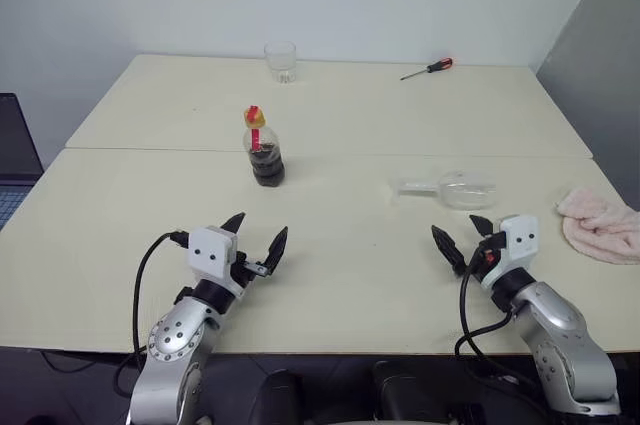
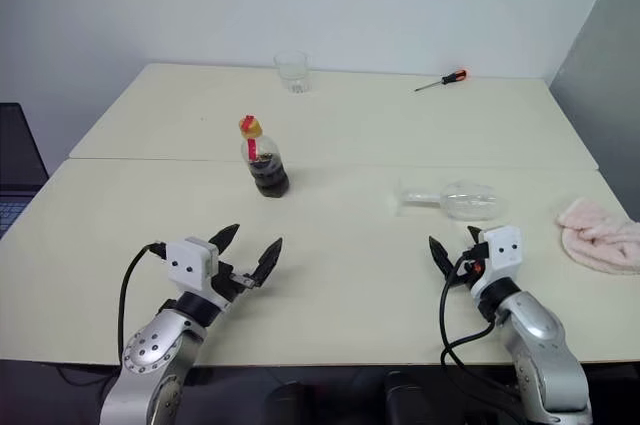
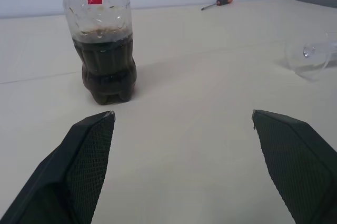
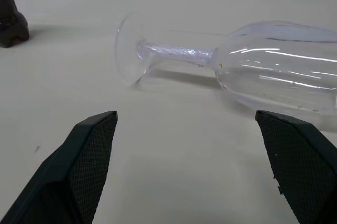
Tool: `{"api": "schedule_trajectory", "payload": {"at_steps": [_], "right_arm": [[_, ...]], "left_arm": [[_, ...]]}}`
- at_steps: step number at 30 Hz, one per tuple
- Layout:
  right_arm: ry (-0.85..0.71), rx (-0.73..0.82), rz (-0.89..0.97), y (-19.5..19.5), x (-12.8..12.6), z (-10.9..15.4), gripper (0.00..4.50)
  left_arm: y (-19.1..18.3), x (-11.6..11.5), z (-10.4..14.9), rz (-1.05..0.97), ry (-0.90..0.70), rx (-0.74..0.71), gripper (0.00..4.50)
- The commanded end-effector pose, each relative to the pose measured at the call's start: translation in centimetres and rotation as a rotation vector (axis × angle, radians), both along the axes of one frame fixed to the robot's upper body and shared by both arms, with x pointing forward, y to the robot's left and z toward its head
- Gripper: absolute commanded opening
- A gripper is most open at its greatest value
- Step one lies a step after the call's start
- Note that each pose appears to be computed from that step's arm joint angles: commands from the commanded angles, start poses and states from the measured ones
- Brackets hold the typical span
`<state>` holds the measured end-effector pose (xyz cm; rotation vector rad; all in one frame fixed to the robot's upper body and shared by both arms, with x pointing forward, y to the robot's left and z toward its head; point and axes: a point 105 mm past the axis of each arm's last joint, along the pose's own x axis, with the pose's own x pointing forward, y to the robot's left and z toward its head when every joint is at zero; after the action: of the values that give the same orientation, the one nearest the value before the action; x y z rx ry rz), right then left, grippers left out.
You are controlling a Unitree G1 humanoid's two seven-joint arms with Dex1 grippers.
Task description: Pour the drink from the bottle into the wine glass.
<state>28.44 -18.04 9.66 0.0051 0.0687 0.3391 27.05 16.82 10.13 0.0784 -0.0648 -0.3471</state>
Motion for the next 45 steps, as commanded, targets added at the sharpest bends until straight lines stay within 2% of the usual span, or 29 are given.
{"api": "schedule_trajectory", "payload": {"at_steps": [1,3,5,9,11,19,27,34,45], "right_arm": [[-0.061,-0.022,0.015,0.3,0.1,1.3,4.50],[-0.069,-0.029,0.015,0.3,0.1,1.5,4.50],[-0.063,-0.022,0.017,0.4,0.1,1.4,4.50],[-0.072,-0.011,0.033,0.7,0.2,1.7,4.50],[-0.081,-0.014,0.045,1.1,0.3,2.0,4.50],[-0.112,-0.034,0.267,5.3,-0.4,3.6,4.50],[-0.120,-0.064,0.347,6.7,-0.5,4.1,4.50],[-0.129,-0.067,0.341,6.9,-0.2,4.4,4.50],[-0.117,-0.066,0.367,7.4,-0.6,4.2,4.50]], "left_arm": [[-0.3,0.1,0.7,-0.004,-0.044,0.066,4.39],[-0.3,0.1,0.6,0.003,-0.053,0.111,4.39],[0.3,0.2,0.6,0.031,-0.047,0.049,4.39],[2.5,1.4,0.5,0.161,-0.055,0.015,4.39],[2.3,2.1,0.6,0.152,-0.064,0.009,4.39],[0.9,6.8,1.8,0.174,-0.093,-0.079,4.39],[1.8,10.0,2.0,0.245,-0.101,-0.056,4.39],[0.6,11.3,2.5,0.211,-0.108,-0.084,4.39],[0.5,13.5,3.2,0.268,-0.097,-0.119,4.39]]}}
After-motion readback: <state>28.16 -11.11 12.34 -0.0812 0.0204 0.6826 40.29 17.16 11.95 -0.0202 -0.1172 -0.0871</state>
